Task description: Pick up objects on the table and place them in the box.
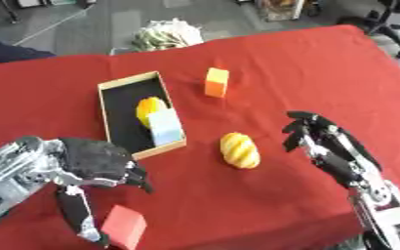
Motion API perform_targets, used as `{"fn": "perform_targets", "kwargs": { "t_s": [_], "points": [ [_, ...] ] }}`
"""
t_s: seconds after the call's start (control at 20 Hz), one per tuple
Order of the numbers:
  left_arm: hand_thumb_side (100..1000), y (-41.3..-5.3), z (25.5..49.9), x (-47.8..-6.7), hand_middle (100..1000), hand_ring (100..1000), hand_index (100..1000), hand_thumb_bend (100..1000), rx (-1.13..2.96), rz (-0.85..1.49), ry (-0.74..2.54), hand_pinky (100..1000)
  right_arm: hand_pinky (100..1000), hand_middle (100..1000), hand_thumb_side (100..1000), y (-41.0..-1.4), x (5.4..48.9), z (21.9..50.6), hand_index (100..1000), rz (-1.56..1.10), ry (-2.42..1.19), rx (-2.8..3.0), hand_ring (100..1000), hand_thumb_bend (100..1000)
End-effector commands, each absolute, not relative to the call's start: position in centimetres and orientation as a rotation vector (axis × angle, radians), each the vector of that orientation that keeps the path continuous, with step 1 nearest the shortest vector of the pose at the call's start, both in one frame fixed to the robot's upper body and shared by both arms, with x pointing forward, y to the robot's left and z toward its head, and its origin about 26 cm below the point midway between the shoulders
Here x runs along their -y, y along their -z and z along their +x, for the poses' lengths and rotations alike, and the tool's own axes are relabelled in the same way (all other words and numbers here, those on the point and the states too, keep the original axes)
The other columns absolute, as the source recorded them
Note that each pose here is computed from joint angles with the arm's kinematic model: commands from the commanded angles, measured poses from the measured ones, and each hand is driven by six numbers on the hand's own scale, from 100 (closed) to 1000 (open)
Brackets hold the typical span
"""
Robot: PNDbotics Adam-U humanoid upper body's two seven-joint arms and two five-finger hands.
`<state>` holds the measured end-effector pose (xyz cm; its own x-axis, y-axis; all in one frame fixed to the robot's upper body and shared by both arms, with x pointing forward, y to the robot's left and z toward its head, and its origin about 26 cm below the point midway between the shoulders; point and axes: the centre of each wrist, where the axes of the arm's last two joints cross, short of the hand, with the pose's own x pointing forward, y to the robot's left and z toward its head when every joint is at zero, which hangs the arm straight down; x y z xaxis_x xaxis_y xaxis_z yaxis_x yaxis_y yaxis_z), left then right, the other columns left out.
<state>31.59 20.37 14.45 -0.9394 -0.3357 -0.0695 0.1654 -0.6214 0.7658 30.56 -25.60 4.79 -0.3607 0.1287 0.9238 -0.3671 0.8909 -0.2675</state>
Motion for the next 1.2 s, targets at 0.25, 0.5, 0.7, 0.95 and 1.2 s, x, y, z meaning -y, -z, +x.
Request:
{"fn": "perform_targets", "kwargs": {
  "t_s": [0.25,0.5,0.7,0.95,1.2],
  "points": [
    [360,-14.9,31.9,-21.0,599,624,788,489,1.002,0.261,2.799,766,540,615,408,-5.4,25.9,30.8,833,0.158,-0.537,1.888,561,100],
    [309,-15.7,32.0,-21.1,471,510,673,153,1.199,0.232,2.617,686,540,615,407,-5.4,25.9,30.8,834,0.158,-0.535,1.888,561,100],
    [294,-16.0,32.0,-21.3,436,483,637,100,1.304,0.218,2.498,669,540,614,407,-5.3,25.9,30.8,833,0.156,-0.533,1.887,561,100],
    [309,-18.8,33.0,-22.8,435,485,634,173,1.373,0.416,2.349,669,540,614,407,-5.3,26.0,30.7,834,0.154,-0.531,1.885,561,100],
    [342,-20.2,36.2,-24.8,441,496,632,291,1.358,0.72,2.121,663,539,613,406,-5.2,26.0,30.7,834,0.154,-0.528,1.882,560,100]
  ]
}}
